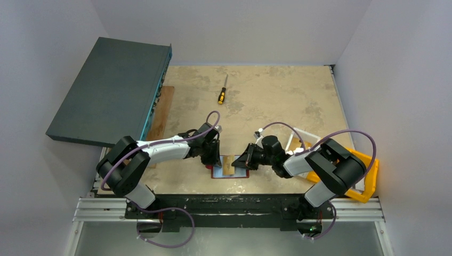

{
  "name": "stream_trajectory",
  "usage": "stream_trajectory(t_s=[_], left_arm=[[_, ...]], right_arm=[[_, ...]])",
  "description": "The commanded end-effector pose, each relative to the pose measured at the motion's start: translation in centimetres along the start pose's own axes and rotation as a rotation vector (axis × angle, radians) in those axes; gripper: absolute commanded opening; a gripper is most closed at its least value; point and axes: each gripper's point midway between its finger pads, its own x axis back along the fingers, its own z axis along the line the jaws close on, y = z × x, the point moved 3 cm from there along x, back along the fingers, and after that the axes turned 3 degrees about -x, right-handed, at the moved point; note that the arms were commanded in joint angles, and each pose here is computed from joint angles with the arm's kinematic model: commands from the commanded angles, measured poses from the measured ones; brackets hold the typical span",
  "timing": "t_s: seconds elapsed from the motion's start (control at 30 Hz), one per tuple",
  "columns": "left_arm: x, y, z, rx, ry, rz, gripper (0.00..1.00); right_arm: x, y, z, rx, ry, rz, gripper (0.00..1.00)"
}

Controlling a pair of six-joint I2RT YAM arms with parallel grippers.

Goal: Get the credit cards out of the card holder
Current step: Remove the credit card from the card holder.

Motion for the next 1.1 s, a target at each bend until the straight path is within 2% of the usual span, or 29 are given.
stream_trajectory(t_s=[0.0, 0.23, 0.53, 0.97, 1.07], left_arm=[[-0.9, -2.3, 3.5, 0.023, 0.146, 0.071, 0.0], [-0.6, -2.1, 3.3, 0.016, 0.14, 0.062, 0.0], [0.0, -1.0, 2.2, -0.004, 0.107, 0.036, 0.0], [4.9, 2.5, -2.2, -0.078, -0.012, -0.07, 0.0], [6.3, 3.0, -3.2, -0.095, -0.044, -0.095, 0.09]], right_arm=[[0.5, 0.6, -0.5, 0.02, -0.031, -0.038, 0.0], [1.5, 0.9, -1.2, 0.042, -0.101, -0.067, 0.0], [2.8, 2.0, 0.8, 0.113, -0.116, -0.118, 0.0], [4.2, 2.9, 3.4, 0.171, -0.092, -0.164, 0.0], [4.5, 3.0, 3.8, 0.178, -0.089, -0.174, 0.0]])
